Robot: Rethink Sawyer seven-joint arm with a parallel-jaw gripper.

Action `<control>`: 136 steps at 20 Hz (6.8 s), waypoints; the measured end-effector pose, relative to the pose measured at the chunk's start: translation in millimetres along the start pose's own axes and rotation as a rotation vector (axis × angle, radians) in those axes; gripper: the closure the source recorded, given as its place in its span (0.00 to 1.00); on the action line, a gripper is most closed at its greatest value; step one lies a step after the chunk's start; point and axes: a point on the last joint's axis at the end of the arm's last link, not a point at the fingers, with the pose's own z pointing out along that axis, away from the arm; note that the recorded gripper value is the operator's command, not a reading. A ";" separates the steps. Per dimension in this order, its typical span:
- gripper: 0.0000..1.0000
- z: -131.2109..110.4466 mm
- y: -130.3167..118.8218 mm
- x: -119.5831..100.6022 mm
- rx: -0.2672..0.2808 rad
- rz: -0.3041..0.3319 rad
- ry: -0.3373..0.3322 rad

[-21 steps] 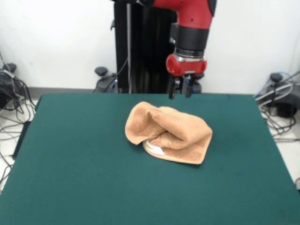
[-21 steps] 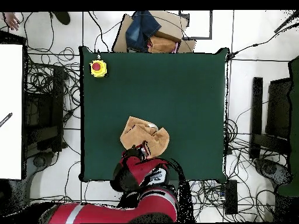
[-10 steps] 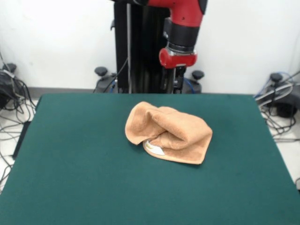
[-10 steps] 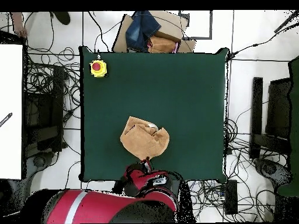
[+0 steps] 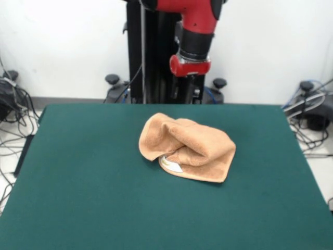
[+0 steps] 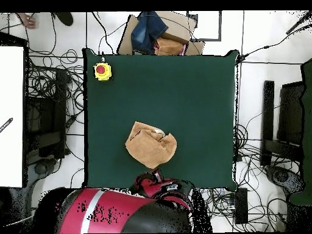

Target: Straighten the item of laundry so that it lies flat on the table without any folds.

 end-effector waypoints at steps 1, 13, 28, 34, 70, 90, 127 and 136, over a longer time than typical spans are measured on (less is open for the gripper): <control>0.00 3.6 -4.6 -1.0 0.000 0.008 0.018; 0.00 34.6 -33.2 -34.5 0.017 0.027 0.070; 0.00 49.9 -35.9 -41.7 0.023 0.025 0.064; 0.00 52.2 -34.8 -45.7 0.026 0.021 0.061; 0.00 41.9 -37.3 -92.0 0.012 0.040 0.041; 0.00 1.5 -74.6 -108.8 0.010 0.103 0.113; 0.00 85.3 -42.1 -95.2 -0.018 0.068 0.044; 0.00 88.6 -40.6 -94.0 -0.012 0.063 0.029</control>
